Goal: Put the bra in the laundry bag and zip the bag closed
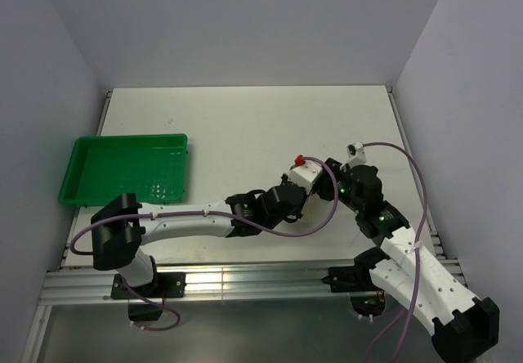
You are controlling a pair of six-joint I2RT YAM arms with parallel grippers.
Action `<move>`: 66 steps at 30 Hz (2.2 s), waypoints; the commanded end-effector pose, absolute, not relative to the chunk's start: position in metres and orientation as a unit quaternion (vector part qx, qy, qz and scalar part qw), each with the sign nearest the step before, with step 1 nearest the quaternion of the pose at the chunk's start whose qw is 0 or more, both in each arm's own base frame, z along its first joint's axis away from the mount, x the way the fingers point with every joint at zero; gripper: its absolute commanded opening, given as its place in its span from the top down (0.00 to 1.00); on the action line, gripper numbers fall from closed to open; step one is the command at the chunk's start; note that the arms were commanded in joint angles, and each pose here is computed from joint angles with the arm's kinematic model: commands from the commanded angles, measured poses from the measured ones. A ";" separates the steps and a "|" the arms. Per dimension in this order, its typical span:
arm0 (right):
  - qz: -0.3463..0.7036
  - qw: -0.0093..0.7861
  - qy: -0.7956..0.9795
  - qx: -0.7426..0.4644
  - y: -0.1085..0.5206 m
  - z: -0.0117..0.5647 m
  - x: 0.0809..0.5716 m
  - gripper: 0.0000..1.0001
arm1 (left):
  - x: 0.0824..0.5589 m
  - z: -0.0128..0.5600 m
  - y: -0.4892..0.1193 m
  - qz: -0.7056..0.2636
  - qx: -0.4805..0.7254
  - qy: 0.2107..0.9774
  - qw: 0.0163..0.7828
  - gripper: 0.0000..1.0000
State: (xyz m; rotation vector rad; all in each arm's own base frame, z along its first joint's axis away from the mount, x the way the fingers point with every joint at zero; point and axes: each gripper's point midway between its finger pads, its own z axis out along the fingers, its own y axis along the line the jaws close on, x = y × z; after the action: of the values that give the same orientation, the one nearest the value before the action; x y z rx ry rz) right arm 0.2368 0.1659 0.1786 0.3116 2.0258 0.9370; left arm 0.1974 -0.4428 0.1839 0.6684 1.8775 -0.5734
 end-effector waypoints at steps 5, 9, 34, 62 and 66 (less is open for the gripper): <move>0.404 0.411 0.811 0.100 0.180 0.182 0.235 0.28 | 0.202 0.216 -0.452 -0.244 0.268 0.762 0.537 1.00; 0.402 0.414 0.811 0.098 0.179 0.185 0.235 0.54 | 0.204 0.215 -0.454 -0.237 0.270 0.761 0.540 1.00; 0.627 0.414 0.641 0.160 0.226 0.242 0.270 1.00 | 0.162 0.246 -0.330 -0.360 0.011 0.801 0.477 0.71; 0.591 0.426 0.663 0.173 0.213 0.208 0.260 1.00 | 0.191 0.190 -0.395 -0.383 -0.088 0.786 0.478 0.52; 0.591 0.426 0.663 0.172 0.213 0.207 0.258 1.00 | 0.198 0.191 -0.399 -0.388 -0.089 0.781 0.481 0.52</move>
State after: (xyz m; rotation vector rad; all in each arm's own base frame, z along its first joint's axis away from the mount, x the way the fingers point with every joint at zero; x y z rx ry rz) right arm 0.2620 0.2121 0.1841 0.4960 1.7515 1.4456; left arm 0.1903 -0.3881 0.1677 -0.1665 1.9695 -0.8573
